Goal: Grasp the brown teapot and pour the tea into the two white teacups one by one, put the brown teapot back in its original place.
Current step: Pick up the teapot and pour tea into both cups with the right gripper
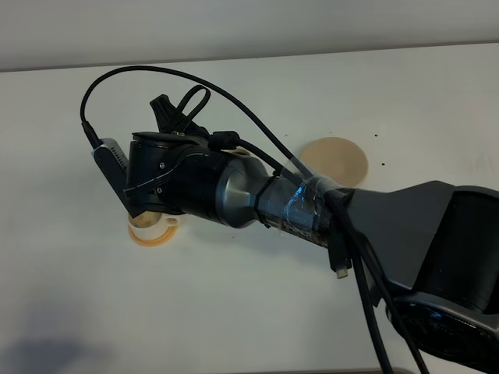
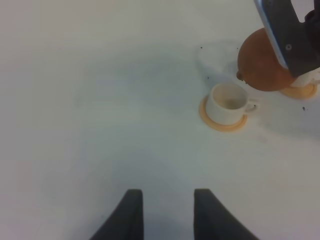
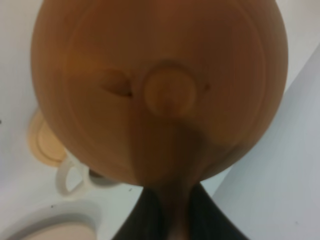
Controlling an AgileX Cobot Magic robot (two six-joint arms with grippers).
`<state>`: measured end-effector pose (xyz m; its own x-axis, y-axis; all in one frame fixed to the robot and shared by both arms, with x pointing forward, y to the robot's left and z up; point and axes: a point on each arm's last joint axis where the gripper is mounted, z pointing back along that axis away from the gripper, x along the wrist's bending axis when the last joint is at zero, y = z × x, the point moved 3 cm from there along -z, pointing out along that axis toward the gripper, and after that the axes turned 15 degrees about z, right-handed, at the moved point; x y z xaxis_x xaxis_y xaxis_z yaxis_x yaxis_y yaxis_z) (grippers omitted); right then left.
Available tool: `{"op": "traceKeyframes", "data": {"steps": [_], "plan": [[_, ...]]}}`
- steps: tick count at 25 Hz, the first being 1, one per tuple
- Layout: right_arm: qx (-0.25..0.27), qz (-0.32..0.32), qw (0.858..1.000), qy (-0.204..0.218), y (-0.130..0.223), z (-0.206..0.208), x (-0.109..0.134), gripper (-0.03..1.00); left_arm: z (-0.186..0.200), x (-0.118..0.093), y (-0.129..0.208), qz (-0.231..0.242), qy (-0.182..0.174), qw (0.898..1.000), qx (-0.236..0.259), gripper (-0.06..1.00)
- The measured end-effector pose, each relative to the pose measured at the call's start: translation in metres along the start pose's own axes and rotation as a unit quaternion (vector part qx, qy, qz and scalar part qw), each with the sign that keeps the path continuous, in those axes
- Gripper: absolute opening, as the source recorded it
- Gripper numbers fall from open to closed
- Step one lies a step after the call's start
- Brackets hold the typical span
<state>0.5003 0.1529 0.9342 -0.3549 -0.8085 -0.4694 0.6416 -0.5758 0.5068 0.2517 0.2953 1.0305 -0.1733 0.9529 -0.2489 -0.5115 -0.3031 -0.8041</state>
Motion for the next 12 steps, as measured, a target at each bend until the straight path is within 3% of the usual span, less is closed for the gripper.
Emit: {"op": "traceKeyframes", "data": {"steps": [12], "plan": [[0.026, 0.045, 0.998, 0.018, -0.0077, -0.0009, -0.0019, 0.09, 0.0000, 0.0000, 0.0000, 0.000, 0.000, 1.000, 0.000, 0.25]]}}
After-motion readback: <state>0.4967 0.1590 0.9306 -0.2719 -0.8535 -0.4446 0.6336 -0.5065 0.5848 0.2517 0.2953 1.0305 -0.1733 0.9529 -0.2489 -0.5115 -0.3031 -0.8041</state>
